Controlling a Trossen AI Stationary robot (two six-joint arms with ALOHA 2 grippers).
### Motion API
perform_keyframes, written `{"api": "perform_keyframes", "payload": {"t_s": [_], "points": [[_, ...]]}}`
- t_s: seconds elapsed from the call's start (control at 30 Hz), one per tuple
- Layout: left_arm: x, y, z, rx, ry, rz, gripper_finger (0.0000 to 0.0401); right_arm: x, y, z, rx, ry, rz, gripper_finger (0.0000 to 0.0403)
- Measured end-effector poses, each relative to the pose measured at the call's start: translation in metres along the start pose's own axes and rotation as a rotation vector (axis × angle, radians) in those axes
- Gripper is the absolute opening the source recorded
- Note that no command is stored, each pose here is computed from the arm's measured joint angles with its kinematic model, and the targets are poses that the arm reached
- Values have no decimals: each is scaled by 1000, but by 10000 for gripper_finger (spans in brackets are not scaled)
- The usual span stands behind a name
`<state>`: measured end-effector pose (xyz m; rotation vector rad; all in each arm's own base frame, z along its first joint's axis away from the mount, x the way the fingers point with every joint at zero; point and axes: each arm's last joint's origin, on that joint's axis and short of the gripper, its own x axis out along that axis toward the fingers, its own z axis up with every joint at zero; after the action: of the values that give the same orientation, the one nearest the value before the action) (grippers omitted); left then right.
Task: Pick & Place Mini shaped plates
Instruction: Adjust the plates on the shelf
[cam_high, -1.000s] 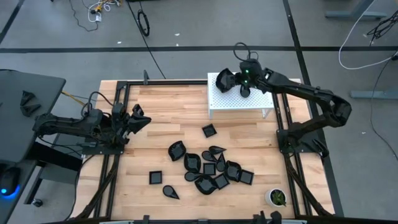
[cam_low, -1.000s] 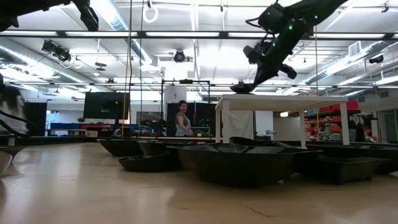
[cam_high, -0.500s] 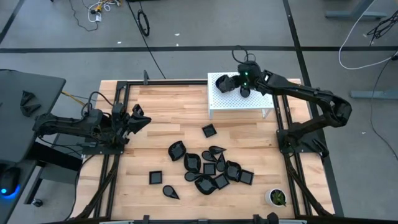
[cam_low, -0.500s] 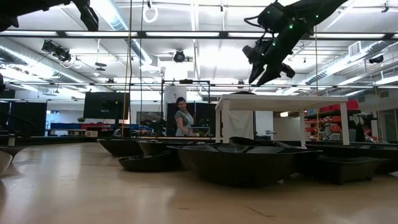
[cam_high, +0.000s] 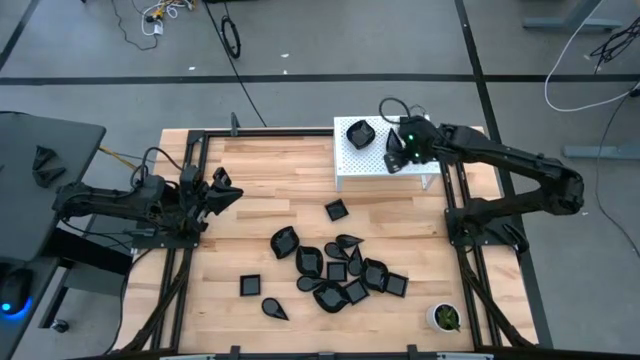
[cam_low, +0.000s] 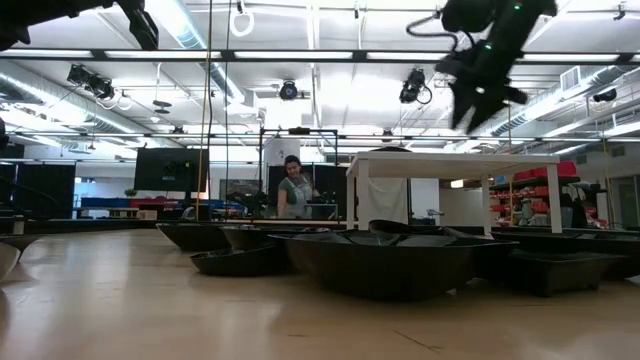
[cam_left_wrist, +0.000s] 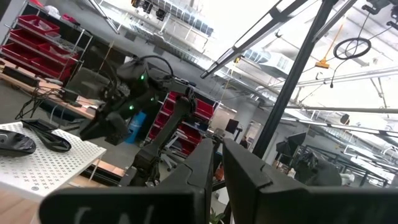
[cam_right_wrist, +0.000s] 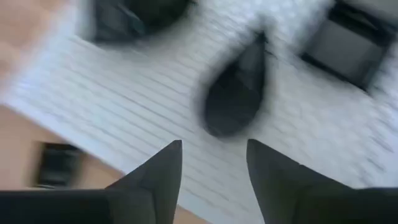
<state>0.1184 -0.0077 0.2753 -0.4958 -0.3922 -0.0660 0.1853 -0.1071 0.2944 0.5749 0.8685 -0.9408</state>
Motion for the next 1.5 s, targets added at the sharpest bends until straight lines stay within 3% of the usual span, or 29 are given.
{"api": "perform_keyframes", "payload": {"t_s": [0.1,0.57,0.73,1.13,1.3,1.5], "points": [[0,0,0,0,0,1,42,1,-5,-5,6,41,-81,160],[0,0,0,0,1,0,42,36,7,4,-42,88,-115,6],[0,0,0,0,0,1,42,42,12,10,-38,38,-102,16],[0,0,0,0,0,1,42,41,7,11,-93,-2,-202,8],[0,0,0,0,0,0,42,42,-9,17,-74,-30,-320,9],[0,0,0,0,1,1,42,48,-37,41,-34,-107,-314,3]]}}
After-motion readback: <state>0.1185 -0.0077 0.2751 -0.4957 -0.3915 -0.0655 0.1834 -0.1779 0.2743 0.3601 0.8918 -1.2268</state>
